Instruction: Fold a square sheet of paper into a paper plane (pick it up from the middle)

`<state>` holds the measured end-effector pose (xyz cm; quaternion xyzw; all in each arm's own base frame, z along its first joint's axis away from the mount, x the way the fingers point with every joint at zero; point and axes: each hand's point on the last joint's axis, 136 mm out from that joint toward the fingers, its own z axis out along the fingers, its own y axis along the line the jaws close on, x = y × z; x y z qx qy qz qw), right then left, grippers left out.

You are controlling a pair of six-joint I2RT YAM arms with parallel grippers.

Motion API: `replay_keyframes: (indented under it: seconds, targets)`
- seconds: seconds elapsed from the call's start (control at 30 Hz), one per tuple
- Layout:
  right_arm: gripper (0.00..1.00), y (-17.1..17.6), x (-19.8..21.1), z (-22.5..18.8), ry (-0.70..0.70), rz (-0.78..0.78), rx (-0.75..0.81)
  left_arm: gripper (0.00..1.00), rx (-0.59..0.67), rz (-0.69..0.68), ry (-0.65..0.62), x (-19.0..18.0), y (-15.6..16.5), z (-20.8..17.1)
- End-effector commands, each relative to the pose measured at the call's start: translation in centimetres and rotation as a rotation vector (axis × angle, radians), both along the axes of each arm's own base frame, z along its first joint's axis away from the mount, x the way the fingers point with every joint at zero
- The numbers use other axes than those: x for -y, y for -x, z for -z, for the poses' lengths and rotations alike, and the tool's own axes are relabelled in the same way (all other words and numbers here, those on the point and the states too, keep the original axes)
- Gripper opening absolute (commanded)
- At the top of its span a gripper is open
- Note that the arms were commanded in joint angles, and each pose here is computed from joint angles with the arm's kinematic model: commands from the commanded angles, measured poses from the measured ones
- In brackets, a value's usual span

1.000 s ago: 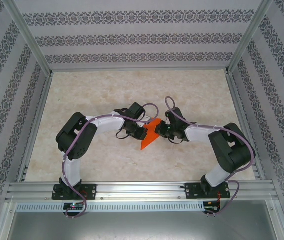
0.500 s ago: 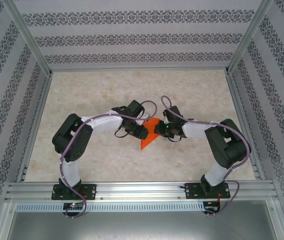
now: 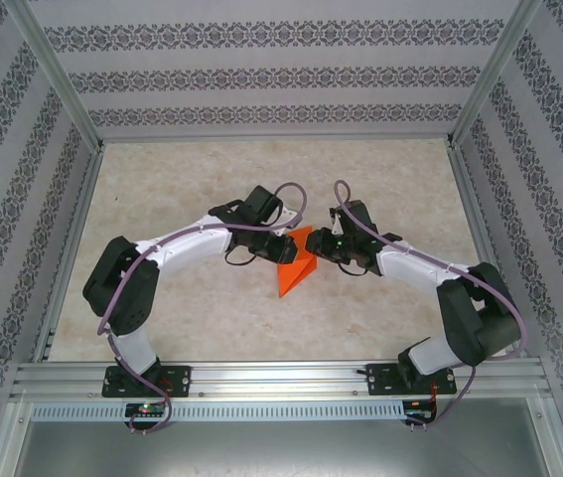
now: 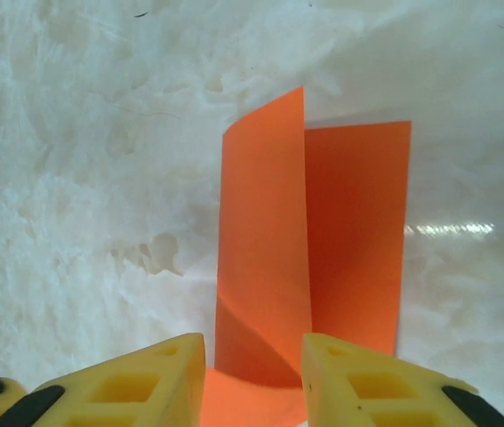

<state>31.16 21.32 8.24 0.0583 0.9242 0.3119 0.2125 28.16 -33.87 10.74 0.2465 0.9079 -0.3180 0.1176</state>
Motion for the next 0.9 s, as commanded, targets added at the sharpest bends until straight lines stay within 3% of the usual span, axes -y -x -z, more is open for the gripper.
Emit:
replay_keyframes:
  seconds: [0.0, 0.4, 0.63, 0.87]
  targets:
    - [0.36, 0.8, 0.9, 0.8, -0.004, 0.035, -0.020, 0.09, -0.010, -0.042, -0.050, -0.2, -0.5, 1.6]
    - [0.45, 2.0, -3.1, 1.4, -0.149, -0.138, -0.029, 0.06, -0.005, -0.044, -0.100, -1.1, -0.3, 2.7]
    - [0.45, 1.7, -4.7, 2.6, -0.135, -0.225, -0.032, 0.07, 0.004, -0.051, -0.092, -1.4, -0.1, 2.4]
    - [0.35, 1.6, -5.1, 4.1, -0.105, -0.252, -0.056, 0.10, 0.002, -0.036, -0.057, -1.5, 0.8, 2.3]
